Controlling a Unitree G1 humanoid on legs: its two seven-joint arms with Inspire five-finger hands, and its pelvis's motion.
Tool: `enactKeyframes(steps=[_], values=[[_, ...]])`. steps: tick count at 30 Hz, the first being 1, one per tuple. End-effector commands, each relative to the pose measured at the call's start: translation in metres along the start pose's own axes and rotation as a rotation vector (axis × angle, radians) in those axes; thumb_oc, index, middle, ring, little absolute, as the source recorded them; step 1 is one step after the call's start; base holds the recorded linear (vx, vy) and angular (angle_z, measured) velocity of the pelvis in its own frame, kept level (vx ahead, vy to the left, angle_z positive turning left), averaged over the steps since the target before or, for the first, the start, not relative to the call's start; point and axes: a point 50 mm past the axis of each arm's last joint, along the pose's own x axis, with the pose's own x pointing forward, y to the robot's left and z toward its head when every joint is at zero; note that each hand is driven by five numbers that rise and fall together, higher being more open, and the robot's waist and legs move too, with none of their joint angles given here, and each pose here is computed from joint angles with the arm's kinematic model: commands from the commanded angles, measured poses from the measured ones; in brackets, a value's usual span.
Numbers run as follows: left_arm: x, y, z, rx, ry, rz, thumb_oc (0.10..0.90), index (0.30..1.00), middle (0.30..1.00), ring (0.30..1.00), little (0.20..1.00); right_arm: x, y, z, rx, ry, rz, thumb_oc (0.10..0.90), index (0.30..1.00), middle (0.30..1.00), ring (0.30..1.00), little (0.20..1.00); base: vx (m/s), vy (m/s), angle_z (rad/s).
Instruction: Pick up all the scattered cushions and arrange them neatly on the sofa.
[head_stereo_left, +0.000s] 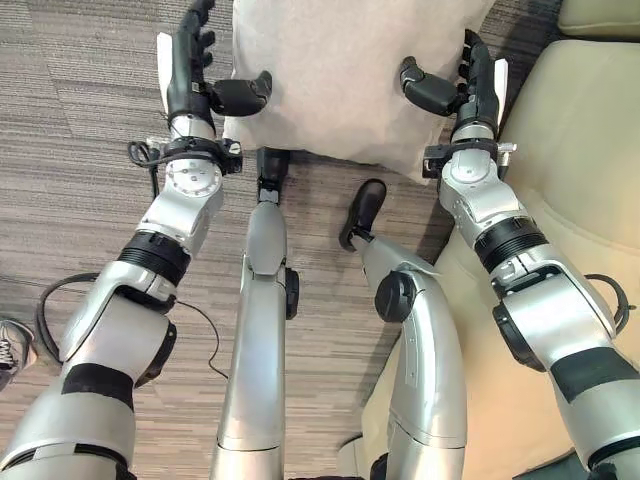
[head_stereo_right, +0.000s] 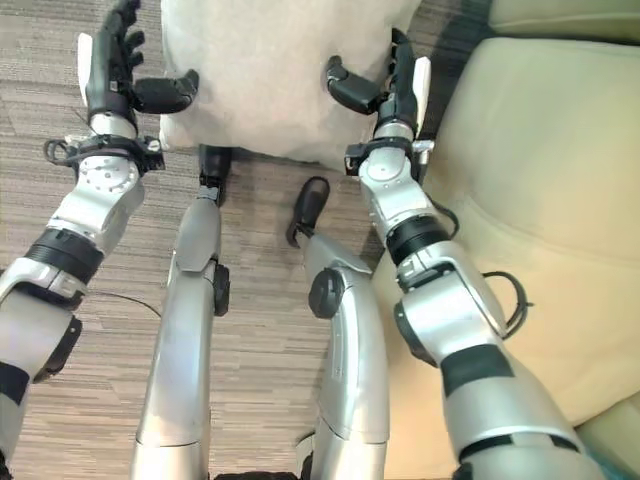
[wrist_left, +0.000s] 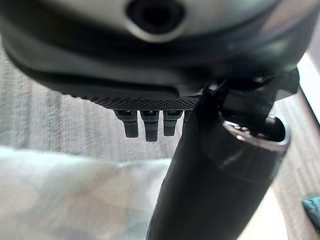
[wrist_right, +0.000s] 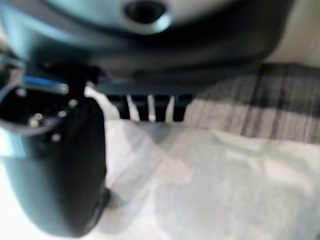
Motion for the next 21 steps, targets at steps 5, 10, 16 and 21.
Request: enactKeyframes(steps=[5, 10, 16, 21], values=[[-0.014, -0.076, 0.028, -0.195, -0.044, -0.113, 0.400, 0.300, 0.300, 0.300, 0.300, -0.037, 0.084, 0.049, 0.294, -0.114, 0.229, 0.595, 0.592, 0.592, 0.592, 0.592, -0.01, -0.056, 0.13], [-0.017, -0.088, 0.045, -0.345, -0.055, -0.146, 0.400, 0.300, 0.300, 0.300, 0.300, -0.035, 0.071, 0.092, 0.434, -0.259, 0.224, 0.400, 0.300, 0.300, 0.300, 0.300, -0.02, -0.033, 0.08], [-0.013, -0.078, 0.072, -0.443, -0.143, -0.131, 0.400, 0.300, 0.300, 0.300, 0.300, -0.037, 0.051, 0.114, 0.569, -0.372, 0.190, 0.400, 0.300, 0.300, 0.300, 0.300, -0.02, -0.003, 0.01], [-0.019, -0.076, 0.081, -0.473, -0.194, -0.151, 0.400, 0.300, 0.300, 0.300, 0.300, -0.042, 0.044, 0.114, 0.570, -0.425, 0.187, 0.400, 0.300, 0.300, 0.300, 0.300, -0.03, 0.001, 0.00]])
